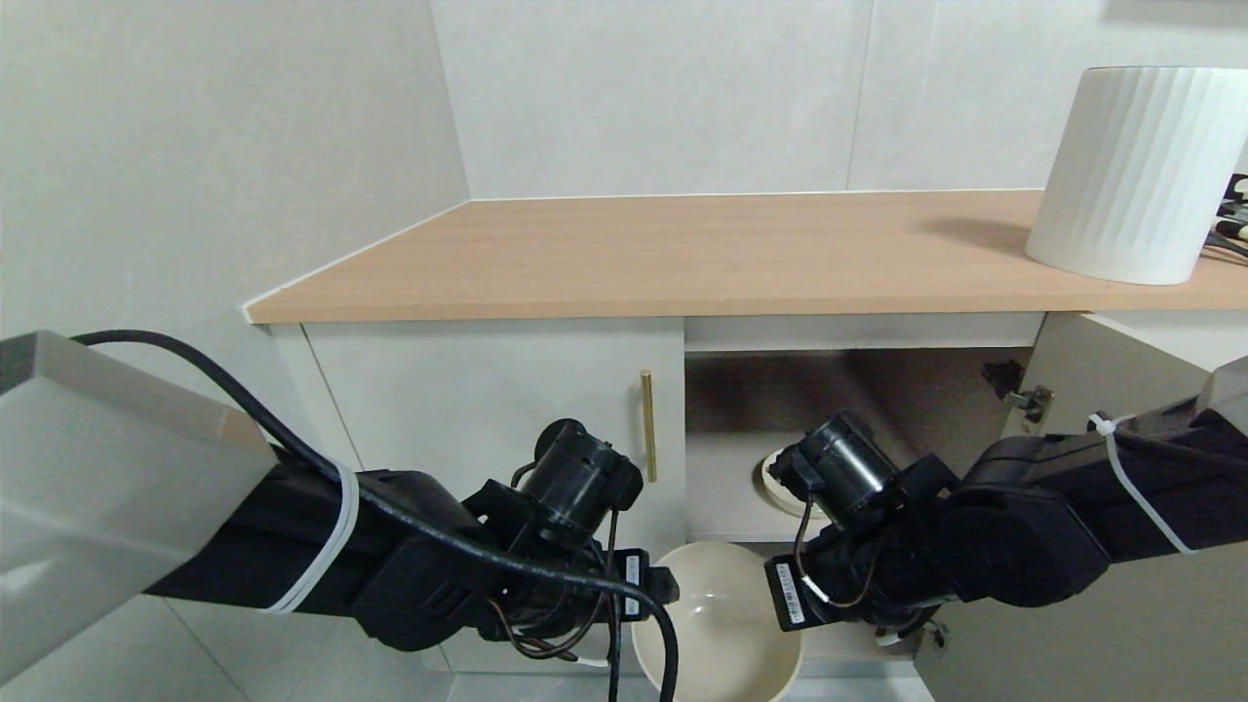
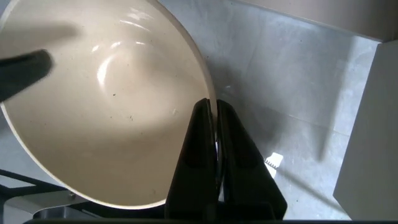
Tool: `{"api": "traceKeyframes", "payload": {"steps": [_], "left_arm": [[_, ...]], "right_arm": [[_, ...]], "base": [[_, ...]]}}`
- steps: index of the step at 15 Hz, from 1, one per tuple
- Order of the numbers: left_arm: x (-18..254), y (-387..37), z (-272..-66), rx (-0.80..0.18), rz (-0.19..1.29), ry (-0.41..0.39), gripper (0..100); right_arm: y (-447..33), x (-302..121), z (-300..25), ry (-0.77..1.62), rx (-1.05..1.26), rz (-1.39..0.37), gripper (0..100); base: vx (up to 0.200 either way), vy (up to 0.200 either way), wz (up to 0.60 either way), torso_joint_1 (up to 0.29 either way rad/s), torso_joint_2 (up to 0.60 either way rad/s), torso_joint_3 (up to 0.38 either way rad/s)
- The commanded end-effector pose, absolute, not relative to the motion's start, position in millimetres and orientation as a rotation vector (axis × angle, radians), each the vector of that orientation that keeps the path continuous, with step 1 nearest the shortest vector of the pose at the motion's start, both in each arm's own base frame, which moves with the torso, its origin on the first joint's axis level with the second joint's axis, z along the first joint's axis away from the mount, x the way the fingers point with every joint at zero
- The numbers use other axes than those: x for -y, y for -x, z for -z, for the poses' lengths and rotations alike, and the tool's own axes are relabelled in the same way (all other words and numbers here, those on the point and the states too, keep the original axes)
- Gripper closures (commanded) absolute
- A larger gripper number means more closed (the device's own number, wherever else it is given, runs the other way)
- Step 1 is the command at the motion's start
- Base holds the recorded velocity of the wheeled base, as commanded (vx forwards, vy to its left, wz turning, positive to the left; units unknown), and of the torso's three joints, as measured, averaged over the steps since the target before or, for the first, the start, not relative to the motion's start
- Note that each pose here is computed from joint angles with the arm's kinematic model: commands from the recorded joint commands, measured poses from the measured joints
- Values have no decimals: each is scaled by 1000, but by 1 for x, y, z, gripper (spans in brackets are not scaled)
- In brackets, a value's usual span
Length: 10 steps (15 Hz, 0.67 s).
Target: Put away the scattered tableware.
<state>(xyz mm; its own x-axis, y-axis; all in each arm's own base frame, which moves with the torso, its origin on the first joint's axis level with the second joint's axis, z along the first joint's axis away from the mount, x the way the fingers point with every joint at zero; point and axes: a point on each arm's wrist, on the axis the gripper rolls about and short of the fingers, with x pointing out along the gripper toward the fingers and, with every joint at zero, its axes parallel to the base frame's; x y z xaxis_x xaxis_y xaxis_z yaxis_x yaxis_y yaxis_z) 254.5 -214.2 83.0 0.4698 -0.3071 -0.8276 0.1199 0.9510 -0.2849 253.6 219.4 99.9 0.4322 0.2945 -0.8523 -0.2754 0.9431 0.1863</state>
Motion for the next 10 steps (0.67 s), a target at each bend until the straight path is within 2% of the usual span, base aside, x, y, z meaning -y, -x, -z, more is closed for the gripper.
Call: {"api": "traceKeyframes", "payload": {"steps": [1, 5, 7, 10], "left_arm": [[213, -253, -90, -1035, 272, 211, 0], [209, -254, -98, -1016, 264, 247, 0], [207, -255, -98, -1015, 260, 248, 0], [207, -255, -100, -1010, 261, 249, 0]], "right_arm": [[-256, -221, -95, -14, -1072, -343, 100], [-291, -197, -85, -54, -978, -174, 100], [-322, -167, -82, -144, -903, -85, 100], [-355, -148, -65, -277, -782, -8, 100]], "base": [[0, 0, 0, 0, 0, 0], [0, 0, 0, 0, 0, 0], [0, 0, 0, 0, 0, 0], [0, 0, 0, 0, 0, 0]]}}
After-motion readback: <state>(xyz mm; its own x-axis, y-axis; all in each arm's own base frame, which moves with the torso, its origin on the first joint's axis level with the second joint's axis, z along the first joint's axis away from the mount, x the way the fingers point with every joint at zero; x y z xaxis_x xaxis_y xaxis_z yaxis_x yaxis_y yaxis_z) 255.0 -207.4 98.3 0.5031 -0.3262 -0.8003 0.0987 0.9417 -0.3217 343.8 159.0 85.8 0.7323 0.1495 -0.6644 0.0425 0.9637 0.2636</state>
